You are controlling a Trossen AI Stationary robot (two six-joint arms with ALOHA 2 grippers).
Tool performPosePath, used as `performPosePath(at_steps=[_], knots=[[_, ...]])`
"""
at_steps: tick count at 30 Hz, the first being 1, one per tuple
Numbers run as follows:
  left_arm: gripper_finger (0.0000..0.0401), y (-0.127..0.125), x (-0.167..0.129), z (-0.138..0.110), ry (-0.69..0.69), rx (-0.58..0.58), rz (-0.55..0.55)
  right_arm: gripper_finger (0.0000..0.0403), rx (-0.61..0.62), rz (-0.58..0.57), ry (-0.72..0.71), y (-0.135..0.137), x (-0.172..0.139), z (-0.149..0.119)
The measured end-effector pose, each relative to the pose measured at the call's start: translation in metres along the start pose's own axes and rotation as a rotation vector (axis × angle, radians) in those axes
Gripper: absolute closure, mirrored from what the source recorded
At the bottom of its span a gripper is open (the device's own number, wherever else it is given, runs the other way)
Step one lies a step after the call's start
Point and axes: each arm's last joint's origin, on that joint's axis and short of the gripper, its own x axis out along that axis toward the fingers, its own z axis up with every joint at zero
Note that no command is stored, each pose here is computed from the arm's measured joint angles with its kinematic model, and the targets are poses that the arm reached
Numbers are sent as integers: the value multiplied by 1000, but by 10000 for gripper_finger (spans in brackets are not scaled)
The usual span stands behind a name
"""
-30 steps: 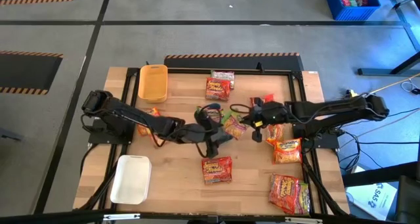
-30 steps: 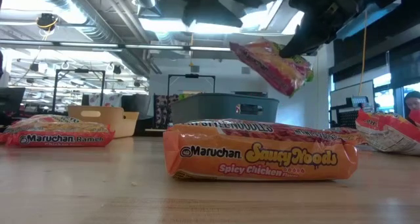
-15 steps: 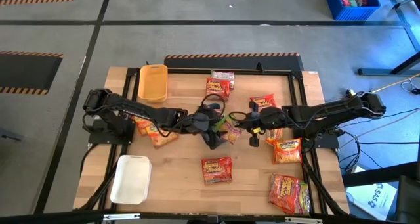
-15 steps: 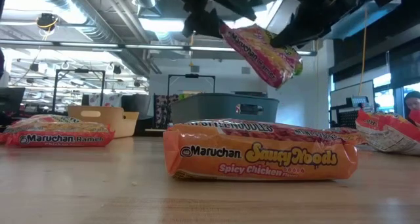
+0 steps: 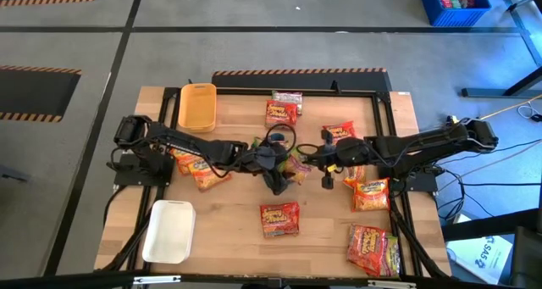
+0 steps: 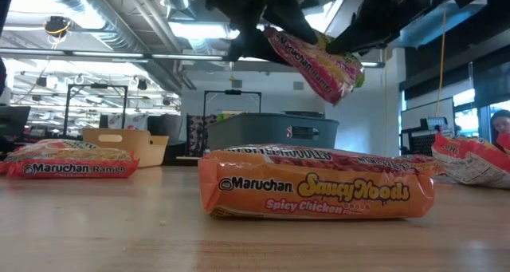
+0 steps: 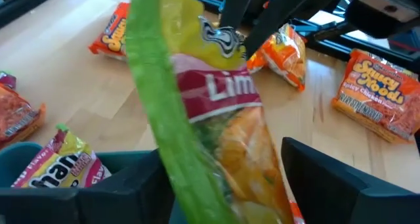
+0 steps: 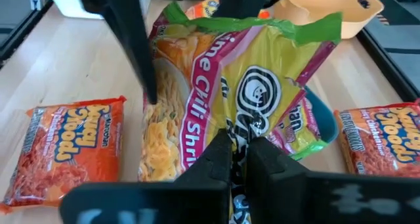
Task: Sort Maruchan noodles
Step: Put the green noodles into the blue bin
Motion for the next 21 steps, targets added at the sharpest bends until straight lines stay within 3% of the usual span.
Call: performPosePath(at_steps=[11,17,21], knots=[[238,1,0,0,0,32,5,392,3,40,-30,1,0,3],[251,-1,-1,-1,-9,74,32,388,64,38,-41,1,0,4],[252,0,-3,-5,38,111,63,349,54,7,42,-1,-5,9]])
